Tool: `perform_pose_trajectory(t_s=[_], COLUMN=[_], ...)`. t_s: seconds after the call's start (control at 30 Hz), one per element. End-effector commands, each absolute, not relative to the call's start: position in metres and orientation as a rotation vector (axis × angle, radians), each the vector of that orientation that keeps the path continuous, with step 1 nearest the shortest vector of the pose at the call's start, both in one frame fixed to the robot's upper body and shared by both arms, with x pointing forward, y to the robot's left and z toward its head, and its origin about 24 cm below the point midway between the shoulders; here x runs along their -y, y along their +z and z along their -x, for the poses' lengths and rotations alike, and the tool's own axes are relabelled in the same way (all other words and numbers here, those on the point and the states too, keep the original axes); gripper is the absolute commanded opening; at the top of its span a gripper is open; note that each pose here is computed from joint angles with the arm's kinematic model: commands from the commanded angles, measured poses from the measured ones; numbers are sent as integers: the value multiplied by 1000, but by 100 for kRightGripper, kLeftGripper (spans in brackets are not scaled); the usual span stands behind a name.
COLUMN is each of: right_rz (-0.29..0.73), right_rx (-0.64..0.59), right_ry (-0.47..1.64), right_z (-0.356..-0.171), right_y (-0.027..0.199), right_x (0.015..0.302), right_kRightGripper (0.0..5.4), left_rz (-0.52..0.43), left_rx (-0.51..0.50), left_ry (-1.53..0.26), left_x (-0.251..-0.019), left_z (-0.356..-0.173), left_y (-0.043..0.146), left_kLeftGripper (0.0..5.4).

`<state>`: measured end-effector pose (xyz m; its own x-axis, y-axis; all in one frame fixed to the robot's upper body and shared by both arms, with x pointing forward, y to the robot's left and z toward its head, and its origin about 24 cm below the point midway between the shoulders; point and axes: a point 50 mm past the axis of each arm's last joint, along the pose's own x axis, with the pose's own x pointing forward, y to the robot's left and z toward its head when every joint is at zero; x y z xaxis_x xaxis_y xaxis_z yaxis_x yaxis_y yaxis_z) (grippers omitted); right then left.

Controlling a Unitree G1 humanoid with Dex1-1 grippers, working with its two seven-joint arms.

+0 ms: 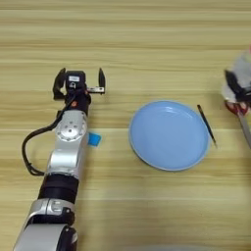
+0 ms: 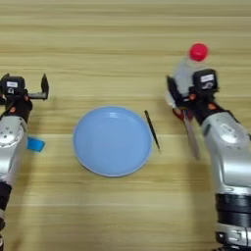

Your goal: Move the objects on the table

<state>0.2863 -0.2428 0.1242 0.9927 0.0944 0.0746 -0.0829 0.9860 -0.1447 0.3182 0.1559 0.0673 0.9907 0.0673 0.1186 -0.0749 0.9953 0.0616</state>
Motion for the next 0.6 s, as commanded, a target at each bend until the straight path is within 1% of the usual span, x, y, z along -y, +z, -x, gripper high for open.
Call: perform_pose_trajectory(t_s=[0.03,0.23,0.6], right_rz=[167,176,187], right_rx=[76,30,-61], right_ry=[25,-65,-83], right_z=[-283,-281,-281], right_y=[124,116,93], right_x=[259,278,287], right_kRightGripper=[316,316,316], left_rz=[-67,-69,-70], left_rx=[106,107,110], left_ry=[72,72,74], left_x=[-155,-157,-158], left_z=[-318,-318,-318], left_y=[66,66,67], left_kLeftGripper=[540,540,540])
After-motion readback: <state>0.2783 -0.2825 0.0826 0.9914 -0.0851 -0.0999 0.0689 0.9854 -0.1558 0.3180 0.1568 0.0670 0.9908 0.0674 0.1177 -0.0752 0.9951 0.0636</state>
